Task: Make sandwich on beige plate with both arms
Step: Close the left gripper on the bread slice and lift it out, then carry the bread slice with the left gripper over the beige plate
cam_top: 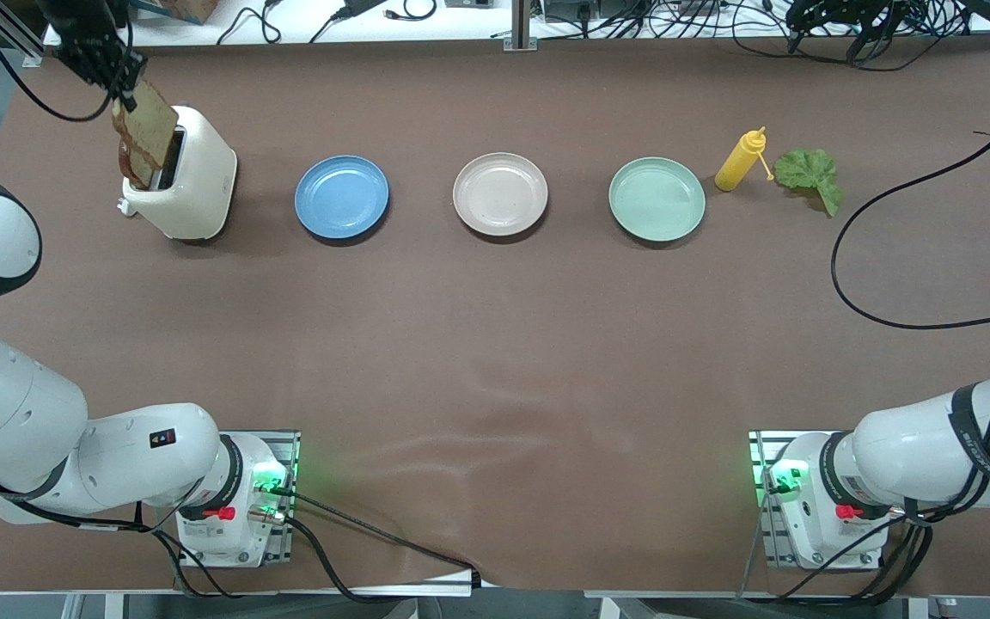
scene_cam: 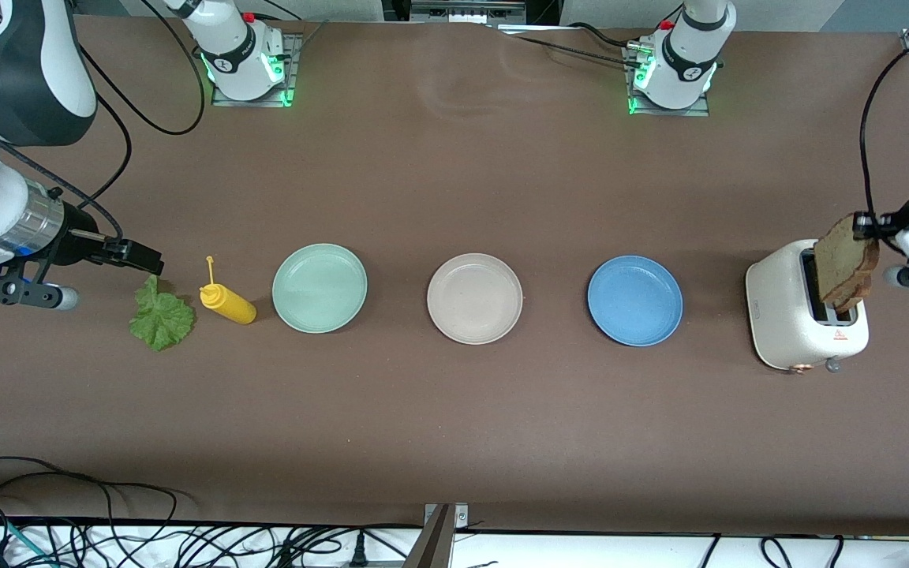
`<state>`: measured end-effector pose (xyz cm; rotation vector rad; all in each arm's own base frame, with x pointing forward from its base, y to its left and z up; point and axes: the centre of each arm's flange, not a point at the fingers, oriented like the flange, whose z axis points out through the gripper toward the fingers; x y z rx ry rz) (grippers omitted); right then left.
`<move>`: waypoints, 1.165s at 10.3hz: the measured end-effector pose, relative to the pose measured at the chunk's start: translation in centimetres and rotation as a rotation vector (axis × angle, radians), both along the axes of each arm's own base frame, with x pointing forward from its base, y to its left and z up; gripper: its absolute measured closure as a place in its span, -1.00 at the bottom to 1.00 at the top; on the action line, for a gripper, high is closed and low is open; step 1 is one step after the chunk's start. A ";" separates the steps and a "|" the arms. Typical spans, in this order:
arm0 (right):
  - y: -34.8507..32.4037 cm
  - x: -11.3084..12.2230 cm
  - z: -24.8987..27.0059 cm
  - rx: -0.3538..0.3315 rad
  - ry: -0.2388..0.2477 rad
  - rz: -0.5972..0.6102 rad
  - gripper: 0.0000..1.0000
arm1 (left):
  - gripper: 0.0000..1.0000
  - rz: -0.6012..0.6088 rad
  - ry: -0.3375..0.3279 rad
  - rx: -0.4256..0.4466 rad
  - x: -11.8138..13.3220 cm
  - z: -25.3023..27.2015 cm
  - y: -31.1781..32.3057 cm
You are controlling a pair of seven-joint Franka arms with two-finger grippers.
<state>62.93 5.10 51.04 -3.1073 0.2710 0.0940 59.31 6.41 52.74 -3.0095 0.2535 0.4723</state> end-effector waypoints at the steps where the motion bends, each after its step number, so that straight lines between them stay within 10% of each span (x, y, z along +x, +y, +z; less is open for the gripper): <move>1: 0.0 0.0 0.0 0.000 0.000 0.000 -1.00 | 0.82 -0.046 -0.008 -0.009 -0.1 2.1 -3.0; 7: 0.0 0.0 0.0 0.001 0.001 0.000 -1.00 | 0.82 -0.241 0.020 -0.108 -1.5 0.8 -22.9; 12: 0.0 0.1 -0.1 0.002 0.001 0.002 -1.00 | 0.82 -0.123 0.166 -0.550 1.1 -7.8 -28.8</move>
